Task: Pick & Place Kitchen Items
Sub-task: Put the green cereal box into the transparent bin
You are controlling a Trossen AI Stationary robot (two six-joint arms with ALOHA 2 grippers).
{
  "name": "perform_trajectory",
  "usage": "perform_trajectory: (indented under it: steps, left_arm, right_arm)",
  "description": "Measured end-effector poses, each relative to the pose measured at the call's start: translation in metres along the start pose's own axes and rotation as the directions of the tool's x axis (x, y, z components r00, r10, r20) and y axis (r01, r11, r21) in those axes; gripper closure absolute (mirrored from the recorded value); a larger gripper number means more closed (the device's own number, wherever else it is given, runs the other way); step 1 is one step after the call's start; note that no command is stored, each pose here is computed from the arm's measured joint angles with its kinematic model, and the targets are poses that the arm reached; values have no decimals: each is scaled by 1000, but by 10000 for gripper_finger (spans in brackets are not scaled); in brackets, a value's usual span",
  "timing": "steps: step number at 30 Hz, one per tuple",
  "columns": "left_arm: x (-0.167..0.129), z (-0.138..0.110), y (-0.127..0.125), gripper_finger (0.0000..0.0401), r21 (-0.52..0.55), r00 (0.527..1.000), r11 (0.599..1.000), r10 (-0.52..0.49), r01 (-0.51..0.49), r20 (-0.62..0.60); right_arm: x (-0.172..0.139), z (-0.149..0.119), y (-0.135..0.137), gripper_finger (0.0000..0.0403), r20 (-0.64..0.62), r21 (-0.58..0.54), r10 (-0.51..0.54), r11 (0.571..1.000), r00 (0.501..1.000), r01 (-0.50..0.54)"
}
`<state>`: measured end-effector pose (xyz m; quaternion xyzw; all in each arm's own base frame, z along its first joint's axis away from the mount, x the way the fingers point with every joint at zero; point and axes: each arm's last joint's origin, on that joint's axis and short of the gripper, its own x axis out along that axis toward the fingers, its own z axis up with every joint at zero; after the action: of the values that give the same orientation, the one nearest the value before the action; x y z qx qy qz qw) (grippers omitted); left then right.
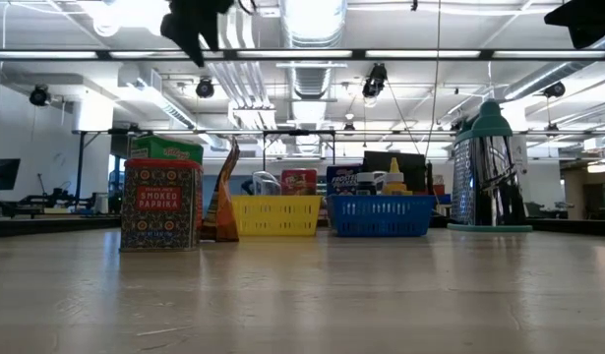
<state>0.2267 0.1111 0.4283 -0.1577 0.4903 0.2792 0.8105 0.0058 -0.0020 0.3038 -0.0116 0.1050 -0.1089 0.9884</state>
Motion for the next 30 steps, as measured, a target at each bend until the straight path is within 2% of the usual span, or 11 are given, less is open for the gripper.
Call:
perform_trajectory:
  steps: [3, 7, 11, 15, 21, 30]
  left_arm:
    - [-12, -25, -11, 68, -59, 1000, 998, -20, 21, 24]
    - [-10, -55, -26, 68, -134, 999, 990, -46, 44, -12]
    - [-4, -76, -38, 68, -197, 999, 980, 35, -33, 4]
    - [14, -86, -51, 68, -235, 998, 970, 59, -65, -35]
    - [47, -94, -72, 68, -246, 997, 968, 42, -55, -60]
    - [74, -104, -82, 68, -313, 990, 944, 66, -103, -127]
  right_arm:
    - [0, 0, 0, 394, 0, 0, 0, 1000, 1000, 0]
    - [0, 0, 0, 394, 0, 0, 0, 1000, 1000, 0]
    - [0, 0, 0, 394, 0, 0, 0, 1000, 1000, 0]
    - [0, 0, 0, 394, 0, 0, 0, 1000, 1000, 0]
    - [0, 0, 0, 394, 0, 0, 0, 1000, 1000, 0]
    - [0, 0, 0, 394, 0, 0, 0, 1000, 1000, 0]
